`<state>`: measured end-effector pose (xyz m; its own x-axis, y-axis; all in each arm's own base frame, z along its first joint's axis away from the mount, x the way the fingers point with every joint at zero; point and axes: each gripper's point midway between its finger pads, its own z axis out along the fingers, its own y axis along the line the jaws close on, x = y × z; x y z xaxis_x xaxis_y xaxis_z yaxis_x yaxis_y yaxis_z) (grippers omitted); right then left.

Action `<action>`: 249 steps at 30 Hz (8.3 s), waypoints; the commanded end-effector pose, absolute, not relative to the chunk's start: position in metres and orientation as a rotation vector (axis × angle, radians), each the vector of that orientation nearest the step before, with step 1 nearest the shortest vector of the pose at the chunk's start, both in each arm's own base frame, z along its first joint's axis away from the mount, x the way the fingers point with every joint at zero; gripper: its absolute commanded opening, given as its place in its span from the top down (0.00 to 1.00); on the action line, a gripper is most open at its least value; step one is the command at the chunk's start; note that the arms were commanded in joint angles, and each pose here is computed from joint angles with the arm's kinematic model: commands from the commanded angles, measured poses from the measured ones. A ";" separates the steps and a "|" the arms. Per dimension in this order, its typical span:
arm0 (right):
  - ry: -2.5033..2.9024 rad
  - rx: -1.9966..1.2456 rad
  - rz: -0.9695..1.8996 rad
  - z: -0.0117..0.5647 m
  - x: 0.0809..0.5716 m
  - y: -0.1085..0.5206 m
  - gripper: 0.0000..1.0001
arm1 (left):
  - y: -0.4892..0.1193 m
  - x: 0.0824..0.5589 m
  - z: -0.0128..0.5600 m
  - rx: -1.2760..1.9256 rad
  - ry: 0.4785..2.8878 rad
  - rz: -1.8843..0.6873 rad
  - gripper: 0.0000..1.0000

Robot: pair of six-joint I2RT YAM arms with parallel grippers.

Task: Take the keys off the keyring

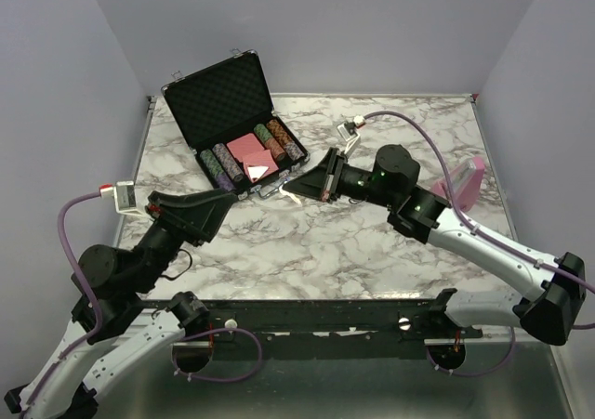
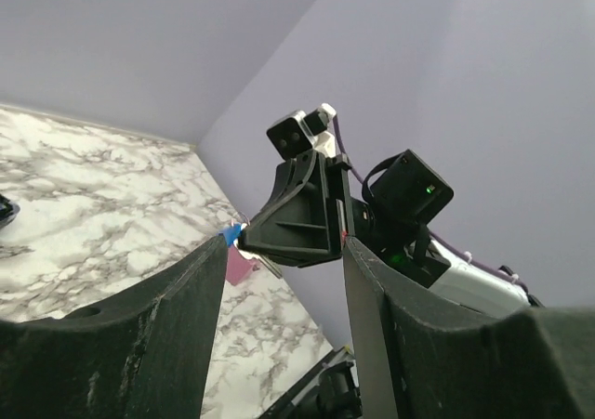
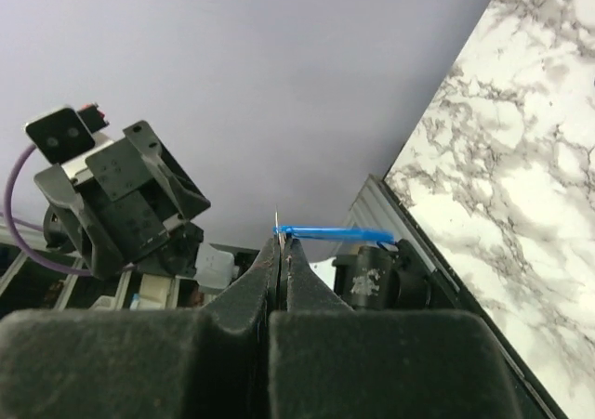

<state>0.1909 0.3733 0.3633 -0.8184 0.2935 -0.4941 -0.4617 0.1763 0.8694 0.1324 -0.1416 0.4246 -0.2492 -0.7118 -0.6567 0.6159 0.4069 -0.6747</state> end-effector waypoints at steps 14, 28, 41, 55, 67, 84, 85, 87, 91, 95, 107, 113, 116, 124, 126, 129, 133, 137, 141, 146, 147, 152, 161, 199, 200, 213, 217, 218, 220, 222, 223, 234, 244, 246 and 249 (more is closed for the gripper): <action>1.744 -0.284 1.917 0.330 0.192 0.309 0.99 | -0.211 0.155 0.371 0.189 1.606 -1.310 0.33; 1.843 -0.394 1.883 0.306 0.175 0.306 0.99 | -0.225 0.167 0.339 0.192 1.510 -1.636 0.42; 1.934 -0.429 1.853 0.295 0.186 0.327 0.99 | -0.253 0.184 0.334 0.296 1.580 -1.545 0.48; 1.879 -0.495 1.897 0.310 0.176 0.332 0.99 | -0.264 0.187 0.320 0.288 1.636 -1.506 0.59; 1.851 -0.539 1.910 0.319 0.167 0.335 0.99 | -0.257 0.190 0.329 0.251 1.623 -1.461 0.68; 1.798 -0.592 1.932 0.335 0.159 0.339 0.99 | -0.265 0.180 0.327 0.283 1.648 -1.471 1.00; 1.796 -0.600 1.934 0.335 0.157 0.339 0.99 | -0.266 0.180 0.327 0.294 1.649 -1.469 1.00; 1.785 -0.622 1.942 0.338 0.154 0.338 0.99 | -0.267 0.177 0.329 0.321 1.652 -1.470 1.00; 1.763 -0.693 1.952 0.344 0.145 0.337 0.99 | -0.270 0.166 0.332 0.434 1.675 -1.468 1.00; 1.795 -0.755 1.917 0.343 0.142 0.335 0.99 | -0.273 0.151 0.333 0.591 1.695 -1.479 1.00; 1.863 -0.872 1.866 0.337 0.137 0.334 0.99 | -0.278 0.120 0.310 0.902 1.820 -1.555 1.00; 1.884 -0.880 1.858 0.331 0.136 0.333 0.99 | -0.276 0.117 0.305 0.917 1.846 -1.559 1.00; 1.874 -0.895 1.853 0.332 0.135 0.332 0.99 | -0.275 0.118 0.305 0.901 1.865 -1.548 1.00; 1.910 -0.856 1.834 0.326 0.136 0.332 0.99 | -0.273 0.141 0.339 0.728 1.877 -1.445 0.49; 1.911 -0.832 1.828 0.327 0.138 0.332 0.99 | -0.271 0.149 0.353 0.682 1.865 -1.399 0.36; 1.930 -0.760 1.800 0.328 0.146 0.334 0.99 | -0.261 0.160 0.376 0.586 1.820 -1.309 0.32; 2.098 -0.475 1.601 0.314 0.183 0.334 0.99 | -0.231 0.176 0.399 0.284 1.658 -1.237 0.35; 2.450 -0.018 1.222 0.260 0.221 0.312 0.99 | -0.209 0.182 0.375 0.048 1.605 -1.253 0.37; 2.527 0.085 1.197 0.240 0.221 0.311 0.99 | -0.205 0.184 0.335 -0.037 1.686 -1.241 0.41; 2.398 -0.061 1.428 0.265 0.208 0.328 0.99 | -0.204 0.176 0.325 -0.017 1.675 -1.267 0.45; 2.355 -0.113 1.476 0.274 0.205 0.330 0.99 | -0.205 0.174 0.327 0.001 1.662 -1.276 0.45; 2.161 -0.422 1.646 0.317 0.180 0.337 0.99 | -0.214 0.161 0.348 0.132 1.578 -1.336 0.46; 1.996 -0.730 1.679 0.342 0.146 0.344 0.99 | -0.223 0.149 0.381 0.234 1.441 -1.433 0.49; 1.829 -0.823 1.764 0.369 0.126 0.362 0.99 | -0.239 0.143 0.364 0.288 1.498 -1.511 0.80; 1.827 -0.826 1.766 0.370 0.125 0.362 0.99 | -0.239 0.142 0.365 0.296 1.497 -1.510 0.83; 1.828 -0.889 1.778 0.368 0.117 0.365 0.99 | -0.245 0.126 0.357 0.465 1.558 -1.502 1.00; 1.838 -0.924 1.779 0.366 0.115 0.365 0.99 | -0.248 0.118 0.358 0.541 1.568 -1.509 1.00; 1.838 -0.935 1.782 0.366 0.113 0.366 0.99 | -0.248 0.117 0.352 0.553 1.601 -1.508 1.00; 1.850 -0.954 1.784 0.363 0.112 0.365 0.99 | -0.250 0.114 0.350 0.580 1.621 -1.517 1.00; 1.858 -0.973 1.781 0.360 0.111 0.366 0.99 | -0.250 0.112 0.346 0.600 1.642 -1.516 1.00; 1.871 -0.983 1.781 0.357 0.110 0.366 0.99 | -0.250 0.111 0.346 0.610 1.647 -1.517 1.00; 1.897 -1.070 1.768 0.347 0.104 0.363 0.99 | -0.248 0.099 0.329 0.715 1.765 -1.503 1.00; 1.881 -1.094 1.780 0.350 0.100 0.360 0.99 | -0.248 0.095 0.316 0.739 1.818 -1.506 1.00; 1.875 -1.107 1.789 0.351 0.097 0.359 0.99 | -0.248 0.095 0.316 0.742 1.820 -1.512 1.00; 1.869 -1.121 1.794 0.353 0.094 0.358 0.99 | -0.249 0.094 0.317 0.756 1.822 -1.516 1.00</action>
<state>0.1015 0.3554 0.3194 -0.7098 -0.3469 -0.6131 -0.6584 0.0174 0.7524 0.1083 -0.2476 0.3356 -0.5728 -0.0745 -0.8163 0.7938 0.1979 -0.5751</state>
